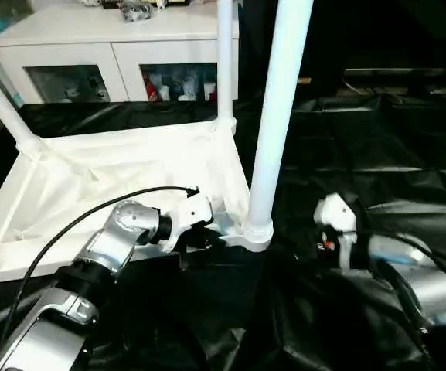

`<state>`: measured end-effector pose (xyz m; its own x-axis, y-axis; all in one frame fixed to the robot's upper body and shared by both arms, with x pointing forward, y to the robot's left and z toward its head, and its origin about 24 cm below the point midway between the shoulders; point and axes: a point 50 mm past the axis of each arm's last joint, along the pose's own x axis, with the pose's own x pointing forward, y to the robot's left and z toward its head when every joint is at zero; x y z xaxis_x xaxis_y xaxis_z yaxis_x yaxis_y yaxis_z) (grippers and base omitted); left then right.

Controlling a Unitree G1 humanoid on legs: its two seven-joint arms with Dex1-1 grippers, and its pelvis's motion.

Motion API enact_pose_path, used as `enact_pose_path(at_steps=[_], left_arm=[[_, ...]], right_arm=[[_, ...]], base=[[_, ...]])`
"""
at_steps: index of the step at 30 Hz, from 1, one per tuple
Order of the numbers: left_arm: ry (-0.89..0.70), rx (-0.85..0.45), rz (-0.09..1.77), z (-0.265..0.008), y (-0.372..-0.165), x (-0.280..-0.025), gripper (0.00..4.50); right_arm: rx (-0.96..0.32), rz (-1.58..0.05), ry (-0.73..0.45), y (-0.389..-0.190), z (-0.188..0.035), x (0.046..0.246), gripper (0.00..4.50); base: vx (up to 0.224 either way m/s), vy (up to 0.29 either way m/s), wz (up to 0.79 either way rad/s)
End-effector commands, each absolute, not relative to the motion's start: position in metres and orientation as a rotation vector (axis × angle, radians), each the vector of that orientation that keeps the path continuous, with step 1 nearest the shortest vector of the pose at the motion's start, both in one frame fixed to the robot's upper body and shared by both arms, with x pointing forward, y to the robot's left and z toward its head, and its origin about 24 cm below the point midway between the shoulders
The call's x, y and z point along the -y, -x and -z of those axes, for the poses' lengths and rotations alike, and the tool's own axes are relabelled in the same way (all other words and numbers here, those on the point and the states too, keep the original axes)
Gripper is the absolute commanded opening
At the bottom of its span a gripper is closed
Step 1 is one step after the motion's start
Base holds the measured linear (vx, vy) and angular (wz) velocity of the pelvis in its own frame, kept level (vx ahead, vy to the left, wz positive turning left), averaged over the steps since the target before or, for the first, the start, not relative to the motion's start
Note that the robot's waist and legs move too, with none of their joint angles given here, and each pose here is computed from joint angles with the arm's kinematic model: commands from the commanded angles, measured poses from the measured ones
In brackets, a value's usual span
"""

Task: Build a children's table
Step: Rotate leg to tighten

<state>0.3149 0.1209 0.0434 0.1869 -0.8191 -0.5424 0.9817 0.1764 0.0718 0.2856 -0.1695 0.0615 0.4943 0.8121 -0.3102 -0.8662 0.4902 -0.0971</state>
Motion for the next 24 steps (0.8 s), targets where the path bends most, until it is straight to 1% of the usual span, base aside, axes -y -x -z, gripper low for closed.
enact_pose_path(at_steps=[1,2,6,11,16,17,20,21,22,23,24], left_arm=[[-0.437,-0.455,1.33,-0.033,-0.309,-0.118,0.0],[-0.434,-0.454,1.328,-0.033,-0.31,-0.117,0.0],[-0.44,-0.453,1.322,-0.033,-0.31,-0.117,0.0],[-0.454,-0.456,1.327,-0.032,-0.308,-0.12,0.0],[-0.464,-0.458,1.322,-0.033,-0.309,-0.122,0.0],[-0.464,-0.458,1.322,-0.033,-0.309,-0.122,0.0],[-0.462,-0.459,1.319,-0.033,-0.309,-0.123,0.0],[-0.459,-0.46,1.318,-0.033,-0.309,-0.123,0.0],[-0.46,-0.461,1.318,-0.033,-0.309,-0.124,0.0],[-0.46,-0.462,1.317,-0.033,-0.309,-0.124,0.0],[-0.461,-0.462,1.316,-0.033,-0.309,-0.124,0.0]], right_arm=[[-0.192,-1.005,0.261,-0.292,-0.066,0.168,4.29],[-0.177,-1.027,0.254,-0.294,-0.068,0.163,4.29],[-0.175,-1.08,0.242,-0.296,-0.068,0.155,4.29],[-0.2,-1.141,0.271,-0.298,-0.061,0.148,4.29],[-0.201,-1.132,0.278,-0.306,-0.06,0.145,4.29],[-0.201,-1.132,0.278,-0.306,-0.06,0.145,4.06],[-0.192,-1.137,0.271,-0.308,-0.06,0.143,3.97],[-0.195,-1.147,0.286,-0.308,-0.058,0.142,3.91],[-0.198,-1.153,0.282,-0.308,-0.057,0.141,3.63],[-0.197,-1.156,0.276,-0.308,-0.057,0.141,3.63],[-0.197,-1.156,0.276,-0.309,-0.057,0.141,3.53]], base=[[0.0,0.0,0.0],[0.0,0.0,0.0],[0.0,0.0,0.0],[0.0,0.0,0.0],[0.0,0.0,0.0],[0.0,0.0,0.0],[0.0,0.0,0.0],[0.0,0.0,0.0],[0.0,0.0,0.0],[0.0,0.0,0.0],[0.0,0.0,0.0]])
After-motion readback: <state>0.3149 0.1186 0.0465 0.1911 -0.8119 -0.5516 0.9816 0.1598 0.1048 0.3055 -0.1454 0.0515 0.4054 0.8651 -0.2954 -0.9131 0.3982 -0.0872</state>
